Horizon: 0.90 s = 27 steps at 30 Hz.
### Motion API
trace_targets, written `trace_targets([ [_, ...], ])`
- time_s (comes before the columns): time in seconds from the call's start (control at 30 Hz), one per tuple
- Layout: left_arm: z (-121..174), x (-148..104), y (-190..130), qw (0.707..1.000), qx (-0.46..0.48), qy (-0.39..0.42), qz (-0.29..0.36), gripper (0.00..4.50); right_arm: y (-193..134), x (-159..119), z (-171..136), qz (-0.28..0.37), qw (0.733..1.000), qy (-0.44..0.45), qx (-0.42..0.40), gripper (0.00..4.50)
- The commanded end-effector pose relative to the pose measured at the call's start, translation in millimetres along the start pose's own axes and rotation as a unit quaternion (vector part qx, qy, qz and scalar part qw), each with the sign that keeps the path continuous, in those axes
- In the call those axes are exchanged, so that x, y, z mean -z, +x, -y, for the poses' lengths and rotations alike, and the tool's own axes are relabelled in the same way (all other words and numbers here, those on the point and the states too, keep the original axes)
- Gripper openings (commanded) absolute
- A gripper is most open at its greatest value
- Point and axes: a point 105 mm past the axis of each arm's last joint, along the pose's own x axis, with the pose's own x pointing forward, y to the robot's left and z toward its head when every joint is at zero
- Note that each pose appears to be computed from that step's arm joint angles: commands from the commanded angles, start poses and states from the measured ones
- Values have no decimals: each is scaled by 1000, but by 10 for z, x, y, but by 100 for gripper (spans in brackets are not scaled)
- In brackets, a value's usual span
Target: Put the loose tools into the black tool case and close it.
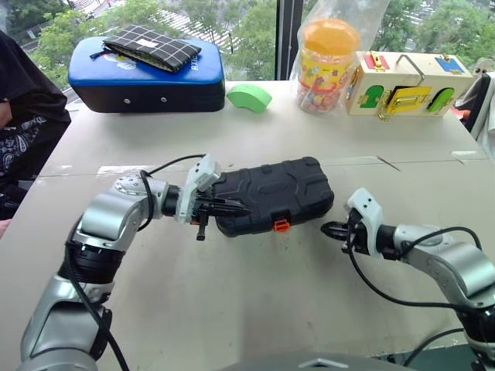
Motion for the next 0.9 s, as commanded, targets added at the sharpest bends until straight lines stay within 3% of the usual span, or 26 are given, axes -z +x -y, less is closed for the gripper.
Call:
trace_targets([
  [0.03, -26, -191, -49, 999, -11, 39, 13, 4, 42, -195, 170, 30, 999, -17, 39, 0],
  [0.23, -97, -297, 17, 997, -21, 68, -1, 4, 195, -417, 407, 55, 996, -19, 73, 0],
  [0.4, -132, -314, 38, 997, -18, 76, -10, 4, 207, -442, 421, 59, 996, -22, 66, 0],
  [0.63, -205, -21, 82, 993, -18, 76, -92, 4, 1, -259, -231, 39, 996, -37, -73, 0],
  [0.73, -174, -1, 156, 992, -9, 69, -102, 4, 110, -225, -440, 35, 994, -42, -96, 0],
  [0.9, -138, -37, 226, 992, -4, 68, -109, 4, 352, -222, -538, 38, 994, -37, -94, 0],
])
